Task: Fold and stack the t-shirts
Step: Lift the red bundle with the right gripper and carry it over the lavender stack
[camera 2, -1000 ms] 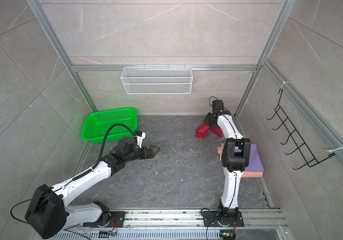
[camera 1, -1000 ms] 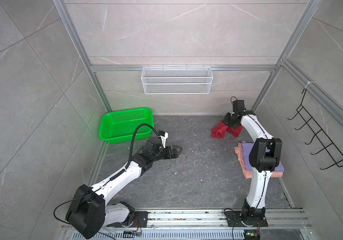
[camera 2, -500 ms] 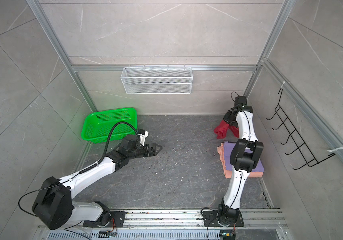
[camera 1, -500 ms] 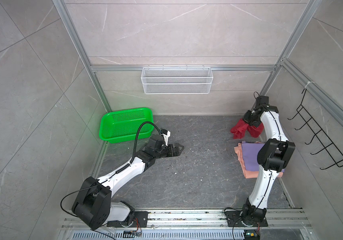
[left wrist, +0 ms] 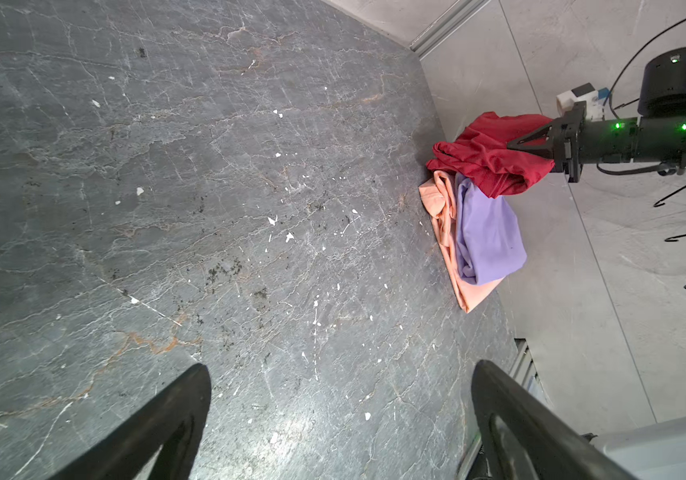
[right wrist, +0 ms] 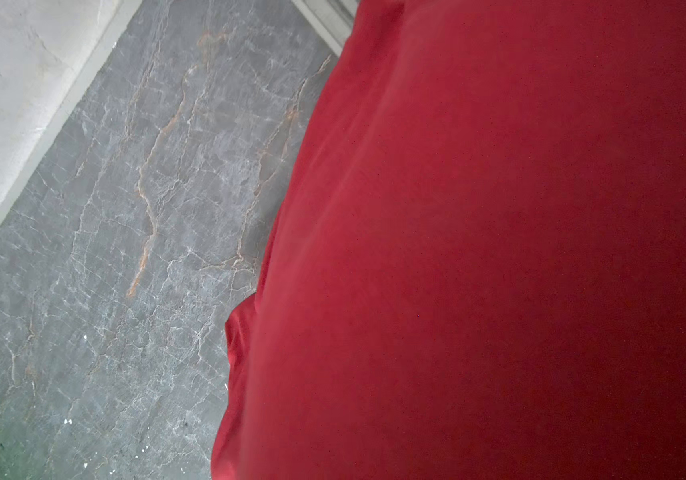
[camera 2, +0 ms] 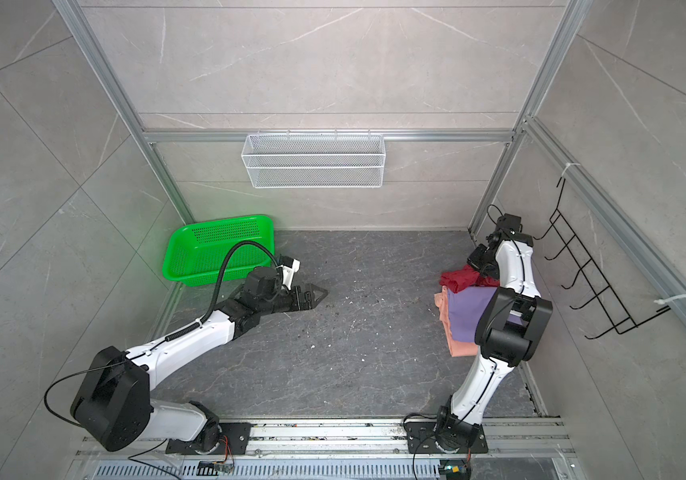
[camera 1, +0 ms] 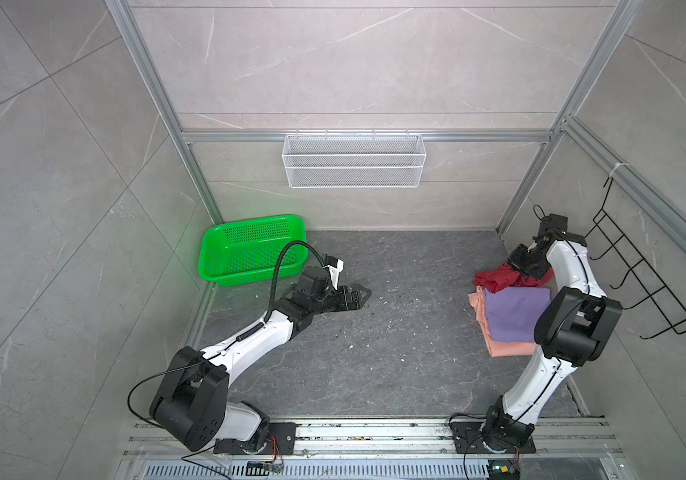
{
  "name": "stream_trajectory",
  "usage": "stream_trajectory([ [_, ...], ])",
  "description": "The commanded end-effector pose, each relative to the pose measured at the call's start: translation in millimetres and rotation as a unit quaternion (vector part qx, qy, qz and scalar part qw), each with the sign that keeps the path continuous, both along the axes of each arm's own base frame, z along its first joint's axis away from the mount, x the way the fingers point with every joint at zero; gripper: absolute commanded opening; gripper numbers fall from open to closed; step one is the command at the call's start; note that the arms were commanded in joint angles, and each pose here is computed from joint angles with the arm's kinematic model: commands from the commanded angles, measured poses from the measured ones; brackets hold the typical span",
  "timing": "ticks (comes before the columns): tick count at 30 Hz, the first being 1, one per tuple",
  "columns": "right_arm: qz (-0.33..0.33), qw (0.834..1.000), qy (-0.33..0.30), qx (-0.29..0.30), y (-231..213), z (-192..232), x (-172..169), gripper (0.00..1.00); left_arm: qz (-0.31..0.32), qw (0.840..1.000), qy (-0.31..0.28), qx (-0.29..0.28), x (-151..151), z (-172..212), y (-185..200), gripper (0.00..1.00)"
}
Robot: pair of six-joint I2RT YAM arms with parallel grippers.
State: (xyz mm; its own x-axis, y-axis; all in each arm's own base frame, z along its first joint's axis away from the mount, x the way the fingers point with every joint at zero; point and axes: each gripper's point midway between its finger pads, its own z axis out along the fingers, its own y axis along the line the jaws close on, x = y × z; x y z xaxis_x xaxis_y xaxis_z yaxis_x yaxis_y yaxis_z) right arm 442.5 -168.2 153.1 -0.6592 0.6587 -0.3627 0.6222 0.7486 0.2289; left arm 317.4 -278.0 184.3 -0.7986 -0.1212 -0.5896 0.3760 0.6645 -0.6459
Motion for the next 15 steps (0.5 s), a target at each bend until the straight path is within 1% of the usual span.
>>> stream_trajectory([
  [1, 0.014, 0.999, -0.033, -0.016, 1, 29, -3, 0.0, -0.009, 0.999, -0.024, -0.032, 7, 25, -8, 1.0],
  [8, 0.009, 1.0, -0.026, -0.014, 3, 24, -24, 0.0, -0.008, 0.999, -0.03, -0.034, 4, 28, -6, 1.0],
  [15, -0.006, 0.999, -0.042, -0.032, -2, 33, -40, 0.0, -0.014, 0.999, -0.03, -0.038, 1, 27, -7, 1.0],
])
